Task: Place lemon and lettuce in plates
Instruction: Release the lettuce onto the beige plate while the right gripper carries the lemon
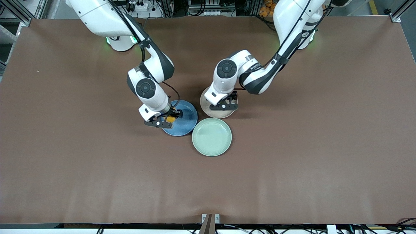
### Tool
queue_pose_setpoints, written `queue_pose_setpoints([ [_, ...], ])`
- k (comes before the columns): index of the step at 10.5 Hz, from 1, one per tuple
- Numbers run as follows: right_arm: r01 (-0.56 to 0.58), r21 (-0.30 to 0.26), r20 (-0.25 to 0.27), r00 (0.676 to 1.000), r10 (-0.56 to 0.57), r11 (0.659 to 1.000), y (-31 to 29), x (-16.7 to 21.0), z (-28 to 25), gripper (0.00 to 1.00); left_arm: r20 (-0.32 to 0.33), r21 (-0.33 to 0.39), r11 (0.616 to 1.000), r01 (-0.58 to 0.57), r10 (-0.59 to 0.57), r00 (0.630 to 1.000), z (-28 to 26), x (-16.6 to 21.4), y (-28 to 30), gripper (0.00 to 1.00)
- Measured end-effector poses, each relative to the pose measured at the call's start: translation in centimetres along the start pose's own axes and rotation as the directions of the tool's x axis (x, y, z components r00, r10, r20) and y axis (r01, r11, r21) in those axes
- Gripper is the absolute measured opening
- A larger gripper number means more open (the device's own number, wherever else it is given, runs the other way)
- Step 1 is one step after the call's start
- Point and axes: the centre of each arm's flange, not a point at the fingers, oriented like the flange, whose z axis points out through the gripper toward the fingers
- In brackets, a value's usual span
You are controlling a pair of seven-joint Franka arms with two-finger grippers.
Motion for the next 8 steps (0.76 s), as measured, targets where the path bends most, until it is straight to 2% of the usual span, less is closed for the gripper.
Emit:
queue_pose_setpoints([
  [5, 0.080, -0.051, -0.038, 0.996, -0.082, 0.996, -1.1, 1.6, 2.4, 0.60, -0.086, 0.060, 0.997, 0.044, -0.039, 0.996, -0.6, 6.2, -5.8, 1.00],
  [7, 0.084, -0.053, -0.036, 0.996, -0.086, 0.995, -1.2, 1.7, 2.9, 0.67, -0.090, 0.065, 0.998, 0.023, -0.017, 0.996, -1.1, 9.2, -9.5, 1.00],
  [8, 0.086, -0.052, -0.038, 0.995, -0.088, 0.995, -1.3, 1.6, 3.0, 0.75, -0.092, 0.067, 0.998, 0.014, -0.008, 0.996, -1.6, 10.7, -11.5, 1.00],
])
